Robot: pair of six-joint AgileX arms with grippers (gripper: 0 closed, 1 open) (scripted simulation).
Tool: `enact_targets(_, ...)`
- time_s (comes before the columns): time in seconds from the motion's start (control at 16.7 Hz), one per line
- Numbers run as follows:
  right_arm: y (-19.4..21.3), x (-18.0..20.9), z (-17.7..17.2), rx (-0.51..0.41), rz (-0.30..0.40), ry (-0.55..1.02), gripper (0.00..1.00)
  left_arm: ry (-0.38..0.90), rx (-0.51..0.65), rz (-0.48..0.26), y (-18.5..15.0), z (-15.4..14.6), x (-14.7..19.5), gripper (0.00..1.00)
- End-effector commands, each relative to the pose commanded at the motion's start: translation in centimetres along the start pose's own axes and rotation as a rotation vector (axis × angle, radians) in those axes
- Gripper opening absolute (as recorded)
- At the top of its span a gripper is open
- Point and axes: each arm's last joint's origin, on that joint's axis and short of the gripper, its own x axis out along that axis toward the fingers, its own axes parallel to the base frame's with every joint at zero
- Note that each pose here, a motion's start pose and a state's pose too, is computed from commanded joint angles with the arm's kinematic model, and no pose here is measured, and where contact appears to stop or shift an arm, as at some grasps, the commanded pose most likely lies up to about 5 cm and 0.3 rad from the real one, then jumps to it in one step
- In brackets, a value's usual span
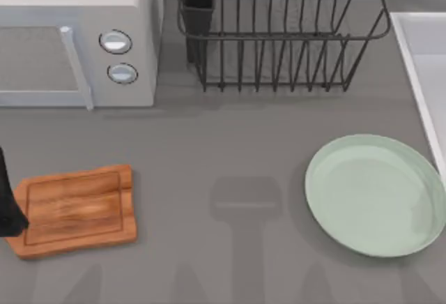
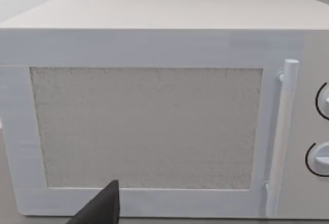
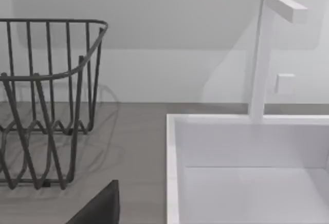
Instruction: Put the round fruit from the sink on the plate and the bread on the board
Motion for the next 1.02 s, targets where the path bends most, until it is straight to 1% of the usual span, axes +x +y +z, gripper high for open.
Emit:
enact_targets(0.12,-0.2,0.1,1.2,-0.017,-0.018,0.055,1.0,0.0,0.0,0.0,0.0,0.0,0.0,1.0)
enact_targets(0.24,-0.5,0.6,2.8,-0.04,-0.042,0.143,1.0,0.0,0.0,0.0,0.0,0.0,0.0,1.0)
enact_targets(0.48,-1.7,3.4,6.5,-0.087,-0.09,0.412,1.0,0.0,0.0,0.0,0.0,0.0,0.0,1.0)
enact_targets(0.66,-3.3,7.4,8.3,-0.107,-0.11,0.664,1.0,0.0,0.0,0.0,0.0,0.0,0.0,1.0)
enact_targets(0.78,-4.8,10.8,8.6,-0.108,-0.112,0.84,1.0,0.0,0.0,0.0,0.0,0.0,0.0,1.0)
enact_targets(0.9,-6.6,14.2,7.9,-0.099,-0.102,1.013,1.0,0.0,0.0,0.0,0.0,0.0,0.0,1.0)
enact_targets(1.02,-8.5,17.3,6.5,-0.08,-0.084,1.172,1.0,0.0,0.0,0.0,0.0,0.0,0.0,1.0)
